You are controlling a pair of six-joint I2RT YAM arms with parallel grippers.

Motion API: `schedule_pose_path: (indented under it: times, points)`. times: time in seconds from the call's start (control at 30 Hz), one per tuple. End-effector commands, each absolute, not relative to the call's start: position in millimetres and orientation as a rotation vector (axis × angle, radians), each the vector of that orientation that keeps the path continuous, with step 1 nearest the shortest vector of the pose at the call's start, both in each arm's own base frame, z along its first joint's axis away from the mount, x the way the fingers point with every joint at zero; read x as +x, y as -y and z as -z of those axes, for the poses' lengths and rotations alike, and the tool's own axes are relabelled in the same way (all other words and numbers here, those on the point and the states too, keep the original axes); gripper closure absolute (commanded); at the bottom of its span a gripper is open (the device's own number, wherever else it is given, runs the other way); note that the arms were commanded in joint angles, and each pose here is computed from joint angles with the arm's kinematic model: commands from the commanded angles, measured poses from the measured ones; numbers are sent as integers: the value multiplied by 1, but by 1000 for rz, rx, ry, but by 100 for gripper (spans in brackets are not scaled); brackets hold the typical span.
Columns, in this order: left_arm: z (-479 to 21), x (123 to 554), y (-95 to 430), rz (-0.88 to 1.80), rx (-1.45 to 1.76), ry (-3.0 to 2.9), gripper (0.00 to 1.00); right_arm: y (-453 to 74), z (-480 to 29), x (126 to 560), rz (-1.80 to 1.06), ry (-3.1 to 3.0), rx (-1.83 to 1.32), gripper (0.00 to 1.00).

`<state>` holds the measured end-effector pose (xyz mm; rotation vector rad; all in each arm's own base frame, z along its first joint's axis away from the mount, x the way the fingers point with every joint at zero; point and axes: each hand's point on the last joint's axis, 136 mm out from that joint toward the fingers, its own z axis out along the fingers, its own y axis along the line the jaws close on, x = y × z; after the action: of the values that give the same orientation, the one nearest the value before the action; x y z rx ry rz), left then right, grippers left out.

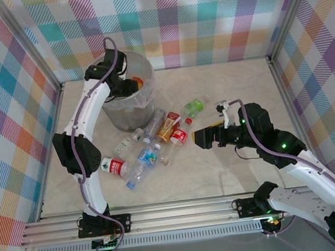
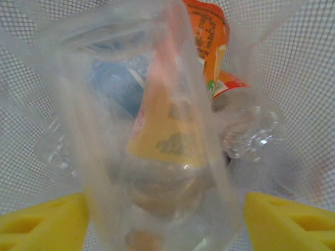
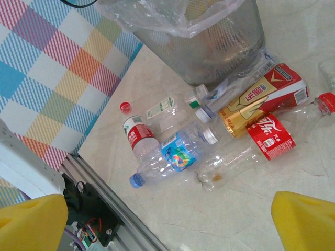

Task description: Put the plastic bottles in the bin

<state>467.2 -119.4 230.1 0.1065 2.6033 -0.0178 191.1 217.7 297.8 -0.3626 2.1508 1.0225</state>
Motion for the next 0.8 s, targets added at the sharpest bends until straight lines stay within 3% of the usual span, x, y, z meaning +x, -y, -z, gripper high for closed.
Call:
schedule_pose_path:
  times: [0.0,0.23,0.77]
  points:
    - [-263,462,114,60,90,-2503,17,-219,-303,196,-1028,-2152,-330,0]
    - [-280,455,120,168,81,-2403,1,-225,-297,201,-1039,-2168,-330,0]
    - [-347,434,124,281,101,-2226,0,-236,-308,205,-1136,-2139,-276,0]
